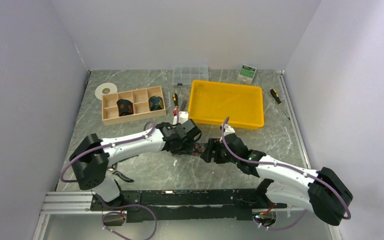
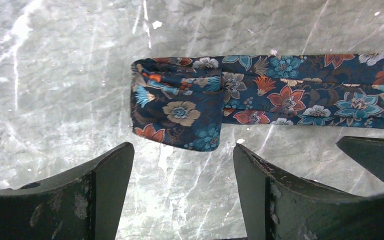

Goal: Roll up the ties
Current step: Roll the tie at the center of the board.

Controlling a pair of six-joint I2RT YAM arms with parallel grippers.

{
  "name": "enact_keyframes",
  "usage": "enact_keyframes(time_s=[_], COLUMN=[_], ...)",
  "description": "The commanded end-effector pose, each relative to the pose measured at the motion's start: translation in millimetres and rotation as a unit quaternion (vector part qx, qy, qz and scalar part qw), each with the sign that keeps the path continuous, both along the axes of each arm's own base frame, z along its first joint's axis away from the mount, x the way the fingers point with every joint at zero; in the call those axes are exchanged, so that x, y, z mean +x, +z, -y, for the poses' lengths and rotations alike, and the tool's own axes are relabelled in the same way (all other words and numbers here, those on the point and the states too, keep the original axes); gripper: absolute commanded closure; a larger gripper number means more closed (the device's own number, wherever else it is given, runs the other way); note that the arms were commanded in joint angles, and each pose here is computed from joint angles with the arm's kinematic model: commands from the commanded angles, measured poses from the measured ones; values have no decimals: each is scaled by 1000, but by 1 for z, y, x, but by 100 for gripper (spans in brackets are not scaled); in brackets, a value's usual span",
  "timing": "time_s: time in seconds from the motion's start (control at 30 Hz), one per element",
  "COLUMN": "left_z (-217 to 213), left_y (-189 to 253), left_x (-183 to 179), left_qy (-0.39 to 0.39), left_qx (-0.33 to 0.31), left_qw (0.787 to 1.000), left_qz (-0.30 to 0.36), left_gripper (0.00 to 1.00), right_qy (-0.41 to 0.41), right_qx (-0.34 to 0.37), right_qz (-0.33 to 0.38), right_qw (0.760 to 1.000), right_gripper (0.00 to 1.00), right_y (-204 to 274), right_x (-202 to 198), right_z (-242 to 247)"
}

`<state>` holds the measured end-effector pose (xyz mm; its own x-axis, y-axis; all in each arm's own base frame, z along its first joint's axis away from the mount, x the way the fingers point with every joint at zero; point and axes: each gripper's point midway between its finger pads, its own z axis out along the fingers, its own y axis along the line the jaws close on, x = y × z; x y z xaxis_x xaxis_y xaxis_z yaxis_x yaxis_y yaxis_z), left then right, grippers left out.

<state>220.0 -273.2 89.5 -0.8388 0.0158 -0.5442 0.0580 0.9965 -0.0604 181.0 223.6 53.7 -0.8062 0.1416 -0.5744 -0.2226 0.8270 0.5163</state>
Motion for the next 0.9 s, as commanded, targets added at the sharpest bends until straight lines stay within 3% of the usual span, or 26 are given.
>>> enact_keyframes(time_s=[0.0,0.1,0.27,0.37,0.63,0.87], left_z=[-21,-53,-81,-83,-69,-55], left_y=[35,46,50,49,36,17], left_x=[8,15,39,42,49,49], left_qy=[46,92,101,77,8,-36], left_qx=[-30,-60,-228,-291,-366,-363], left_qw=[997,990,965,951,930,931], left_qz=[54,86,81,70,42,-12], left_gripper=[22,21,21,21,18,6], right_qy=[34,52,76,87,92,68], right_qx=[86,86,41,19,-23,-42], right_qz=[49,53,37,22,-9,-31], right_qw=[994,994,996,996,995,996], right_gripper=[26,26,27,28,36,40], right_y=[59,70,61,48,20,-3], right_x=[22,31,46,54,61,59], right_z=[-43,-62,-85,-96,-99,-75])
